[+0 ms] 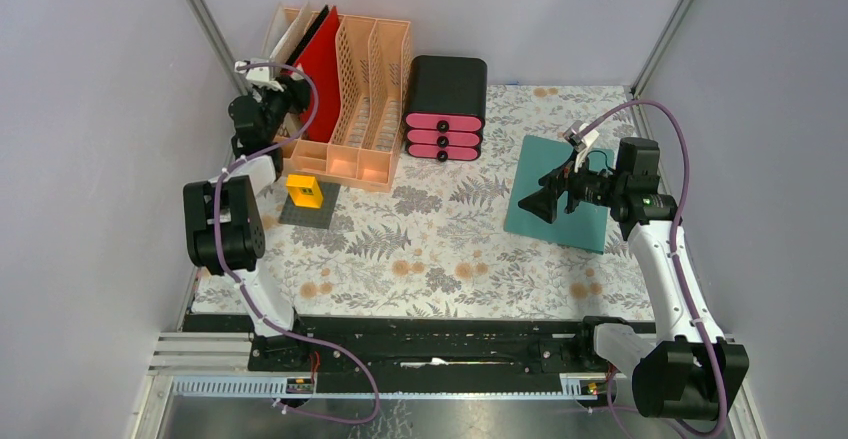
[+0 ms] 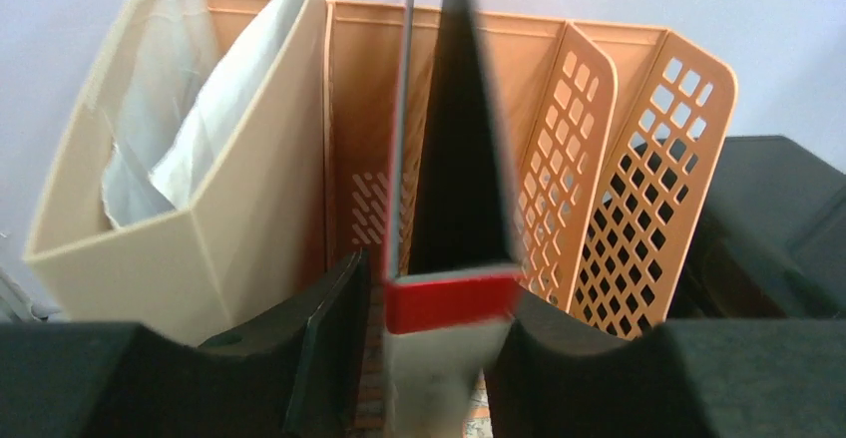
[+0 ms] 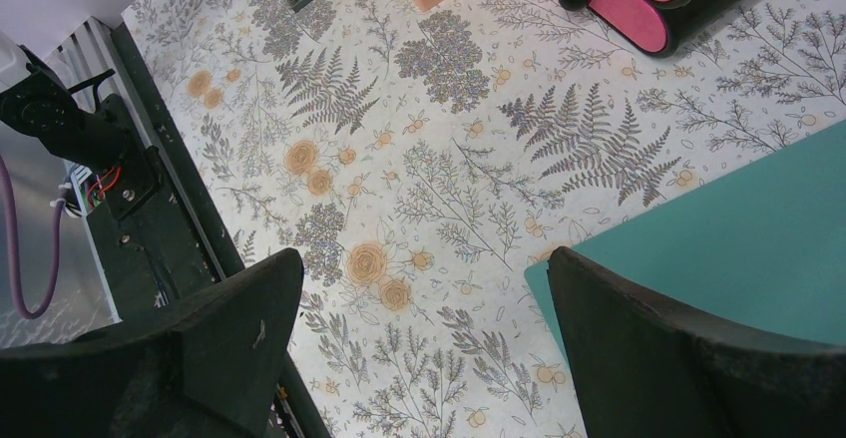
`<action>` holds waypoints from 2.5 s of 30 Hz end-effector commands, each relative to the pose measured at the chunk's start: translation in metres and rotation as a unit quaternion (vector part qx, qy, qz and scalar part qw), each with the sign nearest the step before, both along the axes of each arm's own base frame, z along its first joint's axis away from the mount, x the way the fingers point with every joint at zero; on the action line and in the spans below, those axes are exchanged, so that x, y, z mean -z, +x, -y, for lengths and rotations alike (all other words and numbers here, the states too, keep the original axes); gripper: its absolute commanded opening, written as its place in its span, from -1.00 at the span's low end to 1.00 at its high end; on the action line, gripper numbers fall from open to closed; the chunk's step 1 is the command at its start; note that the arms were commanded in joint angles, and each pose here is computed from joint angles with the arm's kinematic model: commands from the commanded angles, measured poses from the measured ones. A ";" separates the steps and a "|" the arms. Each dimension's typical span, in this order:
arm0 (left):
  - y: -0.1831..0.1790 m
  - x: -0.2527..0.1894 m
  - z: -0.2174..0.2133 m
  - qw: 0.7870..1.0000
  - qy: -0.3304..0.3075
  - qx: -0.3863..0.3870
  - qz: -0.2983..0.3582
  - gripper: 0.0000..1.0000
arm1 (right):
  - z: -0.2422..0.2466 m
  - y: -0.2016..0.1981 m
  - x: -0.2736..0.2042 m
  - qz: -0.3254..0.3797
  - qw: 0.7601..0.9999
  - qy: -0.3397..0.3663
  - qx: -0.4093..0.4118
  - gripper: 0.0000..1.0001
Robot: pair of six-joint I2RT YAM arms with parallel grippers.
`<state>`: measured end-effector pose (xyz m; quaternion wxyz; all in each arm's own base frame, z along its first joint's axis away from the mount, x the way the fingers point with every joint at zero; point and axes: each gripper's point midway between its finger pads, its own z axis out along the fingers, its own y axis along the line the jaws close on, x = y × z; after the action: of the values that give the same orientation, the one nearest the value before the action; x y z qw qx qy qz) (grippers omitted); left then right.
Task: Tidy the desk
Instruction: Place the folder in the storage box, then pick up the folder from the center of the board.
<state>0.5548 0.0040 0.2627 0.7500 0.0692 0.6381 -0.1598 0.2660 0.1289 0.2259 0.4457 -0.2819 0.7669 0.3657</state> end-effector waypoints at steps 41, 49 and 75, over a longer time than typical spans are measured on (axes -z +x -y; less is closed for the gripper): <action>-0.204 -0.028 0.078 0.917 -0.335 0.114 -0.182 0.97 | 0.013 0.006 -0.012 0.037 0.999 -0.004 0.020 0.99; -0.248 -0.004 0.134 0.913 -0.283 0.195 -0.220 0.97 | 0.026 0.013 -0.008 0.034 0.998 -0.009 0.045 0.99; -0.312 0.082 0.346 0.849 -0.233 0.349 -0.320 0.97 | 0.137 0.066 0.051 -0.107 0.941 0.006 0.320 0.99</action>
<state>0.2231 -0.3159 0.1546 0.3476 0.0570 0.7593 -0.5472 0.3192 0.0147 0.1846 0.4493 -0.0295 0.8513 0.2692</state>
